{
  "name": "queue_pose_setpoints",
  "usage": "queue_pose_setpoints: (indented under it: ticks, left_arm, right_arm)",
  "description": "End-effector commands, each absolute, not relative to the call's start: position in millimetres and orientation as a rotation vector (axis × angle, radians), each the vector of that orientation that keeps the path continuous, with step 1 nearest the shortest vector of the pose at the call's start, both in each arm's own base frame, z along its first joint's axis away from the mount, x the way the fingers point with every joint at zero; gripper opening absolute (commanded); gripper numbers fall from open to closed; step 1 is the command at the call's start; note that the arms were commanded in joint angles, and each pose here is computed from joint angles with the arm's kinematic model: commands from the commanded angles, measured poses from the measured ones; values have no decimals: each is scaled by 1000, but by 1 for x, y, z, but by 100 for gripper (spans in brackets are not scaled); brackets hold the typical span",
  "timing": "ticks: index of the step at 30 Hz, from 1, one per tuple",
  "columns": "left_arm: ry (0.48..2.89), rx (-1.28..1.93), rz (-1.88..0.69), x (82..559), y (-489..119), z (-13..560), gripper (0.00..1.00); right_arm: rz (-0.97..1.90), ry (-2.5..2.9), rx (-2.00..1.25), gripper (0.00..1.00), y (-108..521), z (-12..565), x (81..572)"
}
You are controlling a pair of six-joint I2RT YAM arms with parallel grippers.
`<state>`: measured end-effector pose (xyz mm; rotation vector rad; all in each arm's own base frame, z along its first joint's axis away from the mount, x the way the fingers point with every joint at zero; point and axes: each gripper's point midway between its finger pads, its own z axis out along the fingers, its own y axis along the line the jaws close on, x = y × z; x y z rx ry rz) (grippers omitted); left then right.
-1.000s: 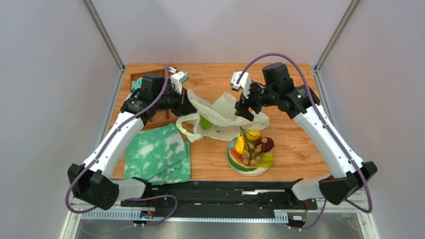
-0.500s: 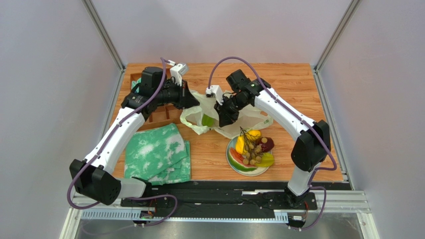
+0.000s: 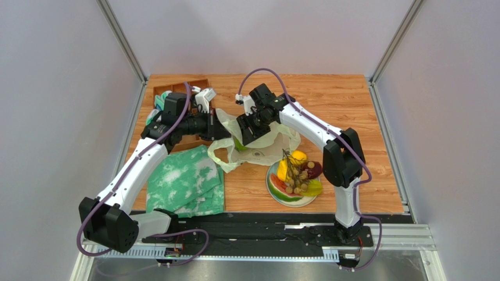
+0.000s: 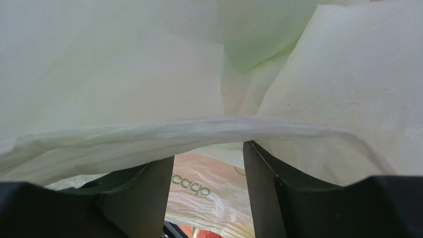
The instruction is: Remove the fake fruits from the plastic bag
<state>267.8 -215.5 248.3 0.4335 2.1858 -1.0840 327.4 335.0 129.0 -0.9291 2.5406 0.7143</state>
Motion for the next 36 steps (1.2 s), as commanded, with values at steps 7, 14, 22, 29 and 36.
queue_pose_setpoints:
  ticks: [7,14,22,29,36]
  left_arm:
    - [2185,88,-1252,303,-215,265,0]
    - [2163,65,-1352,320,-226,269,0]
    - [2053,206,-1448,310,-231,313,0]
    - [2111,357,-1406,264,-220,293,0]
    - [2137,490,-1369,236,-207,254,0]
  right_arm:
    - [715,2438,-865,48,330,178,316]
    - [727,2390,-1016,37,312,186,288]
    - [641,2439,-1025,14,312,144,305]
    - [559,2367,-982,15,338,145,363]
    - [685,2497,-987,68,350,117,332]
